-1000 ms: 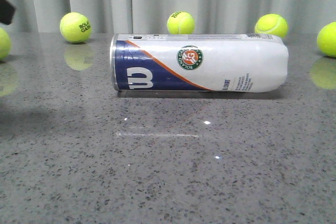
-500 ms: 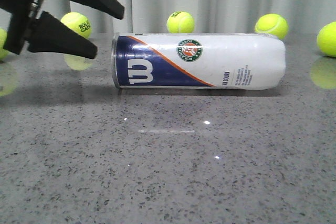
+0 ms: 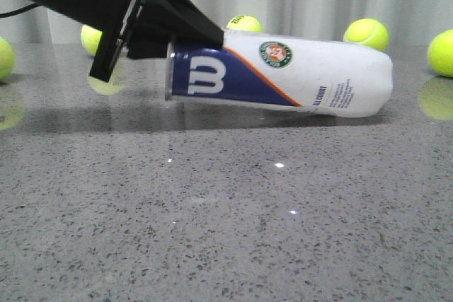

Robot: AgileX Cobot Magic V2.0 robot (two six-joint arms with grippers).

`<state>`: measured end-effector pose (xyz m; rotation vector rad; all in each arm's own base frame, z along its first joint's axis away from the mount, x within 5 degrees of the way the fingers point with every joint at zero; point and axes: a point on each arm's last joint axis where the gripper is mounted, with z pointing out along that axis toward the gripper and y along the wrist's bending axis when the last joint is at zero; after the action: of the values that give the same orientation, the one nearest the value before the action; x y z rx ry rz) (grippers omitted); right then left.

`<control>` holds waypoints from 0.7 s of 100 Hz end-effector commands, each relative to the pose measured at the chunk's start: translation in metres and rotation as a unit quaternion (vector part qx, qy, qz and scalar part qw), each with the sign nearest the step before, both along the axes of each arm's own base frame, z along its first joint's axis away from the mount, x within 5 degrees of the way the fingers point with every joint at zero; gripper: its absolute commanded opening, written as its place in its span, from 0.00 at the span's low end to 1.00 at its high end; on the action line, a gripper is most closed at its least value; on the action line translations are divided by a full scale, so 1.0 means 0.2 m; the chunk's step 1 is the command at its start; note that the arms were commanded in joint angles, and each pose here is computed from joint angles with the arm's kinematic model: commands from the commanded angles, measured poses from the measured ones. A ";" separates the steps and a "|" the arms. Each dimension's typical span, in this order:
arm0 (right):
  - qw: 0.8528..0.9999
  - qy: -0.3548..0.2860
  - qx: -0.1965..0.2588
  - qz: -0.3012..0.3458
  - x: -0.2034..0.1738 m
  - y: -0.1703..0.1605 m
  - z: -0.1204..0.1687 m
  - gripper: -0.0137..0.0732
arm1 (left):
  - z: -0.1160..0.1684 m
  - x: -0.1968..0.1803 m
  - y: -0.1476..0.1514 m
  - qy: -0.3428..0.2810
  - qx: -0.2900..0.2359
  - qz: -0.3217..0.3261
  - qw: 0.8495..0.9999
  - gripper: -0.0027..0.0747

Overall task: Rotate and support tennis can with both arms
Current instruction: 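Reach the left gripper to the can's blue metal end and grasp it, then lift the blue end with the left gripper, tilting the can upright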

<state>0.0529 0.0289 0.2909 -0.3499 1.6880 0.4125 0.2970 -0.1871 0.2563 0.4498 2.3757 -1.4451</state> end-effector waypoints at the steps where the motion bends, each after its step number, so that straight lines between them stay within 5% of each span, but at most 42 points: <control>1: 0.999 -0.042 0.013 -0.007 0.00 0.00 0.07 0.09 | 0.11 -0.02 -0.01 -0.032 -0.027 -0.006 0.999 0.01; 39: 0.999 -0.042 0.013 -0.007 0.00 0.00 0.07 0.09 | 0.30 -0.11 0.01 -0.108 -0.061 -0.020 0.992 0.01; 70: 0.999 -0.042 0.013 -0.007 0.00 0.00 0.07 0.09 | 0.63 -0.34 0.15 -0.227 -0.009 0.010 0.974 0.01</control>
<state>0.0529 0.0289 0.2909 -0.3499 1.6880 0.4125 0.2493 -0.1642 0.3451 0.6633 2.0850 -1.2132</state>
